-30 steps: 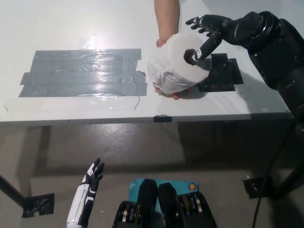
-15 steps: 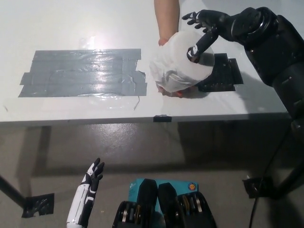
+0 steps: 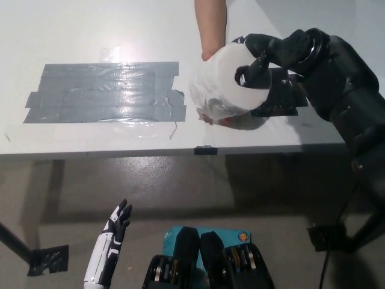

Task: A person hands over a roll of toilet paper to the robot , and the robot inserts its right thumb into the hole in the centre to grab the roll, and then places it on the balck area on the desk.

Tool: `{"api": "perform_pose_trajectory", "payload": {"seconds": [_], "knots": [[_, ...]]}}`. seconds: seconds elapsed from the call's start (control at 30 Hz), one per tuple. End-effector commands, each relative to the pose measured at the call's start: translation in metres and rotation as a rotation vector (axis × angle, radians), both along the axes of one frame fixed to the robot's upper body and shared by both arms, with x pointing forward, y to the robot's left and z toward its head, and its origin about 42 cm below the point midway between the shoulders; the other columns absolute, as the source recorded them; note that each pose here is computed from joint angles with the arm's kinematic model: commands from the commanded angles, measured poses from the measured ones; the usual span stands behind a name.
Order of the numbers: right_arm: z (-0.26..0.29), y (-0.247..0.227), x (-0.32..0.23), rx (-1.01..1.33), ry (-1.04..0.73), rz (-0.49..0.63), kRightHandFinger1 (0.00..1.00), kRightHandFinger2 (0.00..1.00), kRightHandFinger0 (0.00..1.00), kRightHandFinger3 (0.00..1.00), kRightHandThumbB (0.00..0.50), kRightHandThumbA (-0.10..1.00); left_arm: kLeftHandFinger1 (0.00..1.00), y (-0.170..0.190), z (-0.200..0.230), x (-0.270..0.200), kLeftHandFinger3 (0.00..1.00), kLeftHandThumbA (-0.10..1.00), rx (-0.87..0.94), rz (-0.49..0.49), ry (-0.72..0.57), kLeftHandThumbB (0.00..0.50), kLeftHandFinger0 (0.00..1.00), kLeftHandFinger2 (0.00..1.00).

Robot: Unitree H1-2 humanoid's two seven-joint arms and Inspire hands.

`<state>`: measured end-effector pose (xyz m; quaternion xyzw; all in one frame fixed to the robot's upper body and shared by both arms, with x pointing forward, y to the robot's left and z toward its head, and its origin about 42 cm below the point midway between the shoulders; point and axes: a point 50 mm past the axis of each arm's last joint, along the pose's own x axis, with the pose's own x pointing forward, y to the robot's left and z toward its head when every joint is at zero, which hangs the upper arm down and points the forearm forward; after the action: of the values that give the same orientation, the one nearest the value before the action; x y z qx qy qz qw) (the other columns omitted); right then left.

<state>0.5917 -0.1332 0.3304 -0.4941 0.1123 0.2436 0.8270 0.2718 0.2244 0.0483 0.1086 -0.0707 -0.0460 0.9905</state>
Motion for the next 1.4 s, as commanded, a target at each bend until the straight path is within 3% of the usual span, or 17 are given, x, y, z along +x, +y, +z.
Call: {"api": "perform_pose_trajectory", "payload": {"seconds": [0.0,0.17,0.23,0.27,0.3,0.33,0.37,0.4,0.47,0.67,0.87,1.03,1.1,1.13,1.2,1.27,1.37], "knots": [[0.03,0.02,0.003,-0.082,-0.134,0.023,1.0,1.0,1.0,1.0,0.442,1.0,1.0,0.0,0.014,0.006,1.0,1.0,0.009,-0.02,-0.071,0.159,1.0,1.0],[0.018,0.028,0.002,-0.015,-0.139,-0.007,1.0,1.0,1.0,1.0,0.394,0.88,1.0,0.0,0.014,0.008,1.0,1.0,0.008,-0.018,-0.072,0.173,1.0,1.0],[0.013,0.031,0.001,0.013,-0.189,-0.005,1.0,1.0,1.0,1.0,0.285,0.71,1.0,0.001,0.015,0.009,1.0,1.0,0.014,-0.016,-0.073,0.18,1.0,1.0],[0.011,0.033,0.0,0.013,-0.212,0.004,0.99,1.0,0.92,1.0,0.24,0.51,1.0,0.0,0.016,0.009,1.0,1.0,0.016,-0.016,-0.075,0.173,1.0,1.0],[0.007,0.035,-0.001,-0.008,-0.251,0.014,0.86,0.89,0.76,0.86,0.239,0.22,1.0,0.0,0.016,0.01,1.0,1.0,0.018,-0.018,-0.079,0.166,1.0,1.0],[0.006,0.035,-0.001,-0.013,-0.262,0.015,0.79,0.81,0.68,0.75,0.24,0.1,1.0,0.0,0.016,0.01,1.0,1.0,0.019,-0.018,-0.079,0.165,1.0,1.0],[0.0,0.036,-0.002,-0.01,-0.301,0.018,0.29,0.35,0.15,0.31,0.21,-0.09,1.0,0.0,0.017,0.01,1.0,1.0,0.015,-0.018,-0.079,0.165,1.0,1.0],[-0.007,0.036,-0.003,0.011,-0.328,0.018,0.27,0.51,0.05,0.37,0.207,-0.1,1.0,0.0,0.018,0.011,1.0,1.0,0.011,-0.018,-0.077,0.166,1.0,1.0],[-0.015,0.033,-0.005,0.061,-0.337,0.008,0.5,0.87,0.06,0.59,0.18,-0.1,1.0,0.001,0.019,0.011,1.0,1.0,0.004,-0.017,-0.076,0.167,1.0,1.0],[-0.02,0.019,-0.003,0.233,-0.295,-0.087,0.64,0.95,0.06,0.8,0.177,-0.1,1.0,0.002,0.022,0.017,1.0,1.0,-0.006,-0.012,-0.091,0.167,1.0,1.0],[-0.021,-0.002,-0.001,0.417,-0.249,-0.169,0.79,1.0,0.21,0.94,0.174,-0.1,1.0,0.001,0.023,0.02,1.0,1.0,0.012,-0.023,-0.094,0.144,1.0,1.0],[-0.01,-0.018,0.003,0.57,-0.203,-0.228,0.78,1.0,0.36,0.97,0.176,-0.1,1.0,0.001,0.02,0.019,1.0,1.0,0.019,-0.019,-0.096,0.147,1.0,1.0],[-0.001,-0.026,0.006,0.731,-0.144,-0.271,0.67,1.0,0.2,0.98,0.155,-0.1,1.0,0.002,0.02,0.019,1.0,1.0,0.023,-0.02,-0.103,0.138,1.0,1.0],[0.004,-0.031,0.007,0.832,-0.113,-0.284,0.55,0.94,0.03,0.99,0.144,-0.1,1.0,0.002,0.02,0.019,1.0,1.0,0.023,-0.02,-0.101,0.137,1.0,1.0],[0.013,-0.04,0.008,0.998,-0.06,-0.286,0.48,0.93,0.0,1.0,0.141,-0.1,1.0,0.003,0.019,0.019,1.0,1.0,0.029,-0.015,-0.1,0.134,1.0,1.0],[0.027,-0.049,0.011,1.197,0.01,-0.336,0.54,1.0,0.0,1.0,0.134,-0.1,1.0,0.005,0.019,0.02,1.0,1.0,0.033,-0.005,-0.097,0.146,1.0,1.0],[0.032,-0.052,0.012,1.324,0.074,-0.377,0.51,0.99,0.0,1.0,0.143,-0.1,1.0,0.007,0.015,0.015,1.0,1.0,0.03,-0.002,-0.088,0.146,1.0,1.0]]}}
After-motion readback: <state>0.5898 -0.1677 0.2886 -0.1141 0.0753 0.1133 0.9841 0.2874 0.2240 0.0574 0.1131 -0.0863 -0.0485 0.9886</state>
